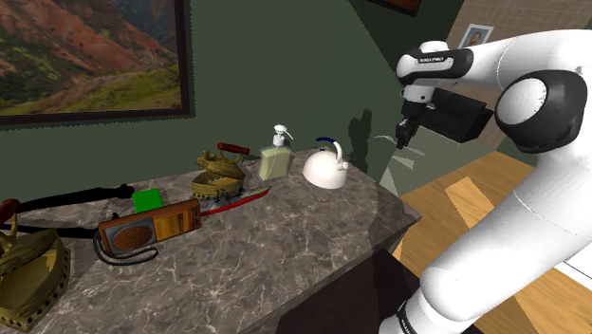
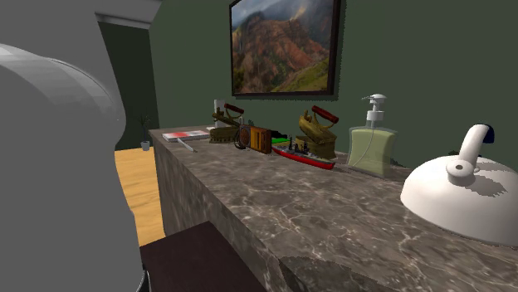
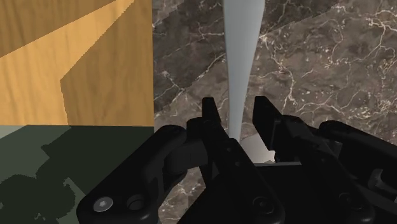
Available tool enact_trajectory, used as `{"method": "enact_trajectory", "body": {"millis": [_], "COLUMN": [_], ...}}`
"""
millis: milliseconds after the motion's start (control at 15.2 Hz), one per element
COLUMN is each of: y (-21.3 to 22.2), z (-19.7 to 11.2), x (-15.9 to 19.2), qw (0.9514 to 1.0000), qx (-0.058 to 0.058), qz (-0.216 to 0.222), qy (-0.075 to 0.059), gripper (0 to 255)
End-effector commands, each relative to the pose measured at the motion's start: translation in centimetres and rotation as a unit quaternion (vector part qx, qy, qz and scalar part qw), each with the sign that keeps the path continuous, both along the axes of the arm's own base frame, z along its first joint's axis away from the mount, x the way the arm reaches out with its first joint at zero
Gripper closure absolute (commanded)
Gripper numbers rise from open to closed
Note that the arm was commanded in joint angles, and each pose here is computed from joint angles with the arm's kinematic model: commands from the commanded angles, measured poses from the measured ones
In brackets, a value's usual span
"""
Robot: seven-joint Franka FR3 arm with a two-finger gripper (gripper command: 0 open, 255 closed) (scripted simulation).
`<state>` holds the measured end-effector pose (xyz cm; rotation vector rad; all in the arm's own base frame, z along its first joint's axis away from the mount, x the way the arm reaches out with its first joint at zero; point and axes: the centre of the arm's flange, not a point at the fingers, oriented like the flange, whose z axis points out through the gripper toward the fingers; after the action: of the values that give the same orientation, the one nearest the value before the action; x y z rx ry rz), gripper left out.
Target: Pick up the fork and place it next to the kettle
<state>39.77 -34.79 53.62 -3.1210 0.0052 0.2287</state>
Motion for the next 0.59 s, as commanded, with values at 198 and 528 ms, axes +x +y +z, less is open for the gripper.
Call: {"method": "enact_trajectory", "body": {"millis": [198,528], "y": [-0.1,-0.1], "z": [-2.7,-5.3], "x": [0.1,0.1], "qw": [1.0000,1.0000], "qx": [0.000,0.000], "qz": [0.000,0.000], "qy": [0.000,0.000], "gripper": [255,255]}}
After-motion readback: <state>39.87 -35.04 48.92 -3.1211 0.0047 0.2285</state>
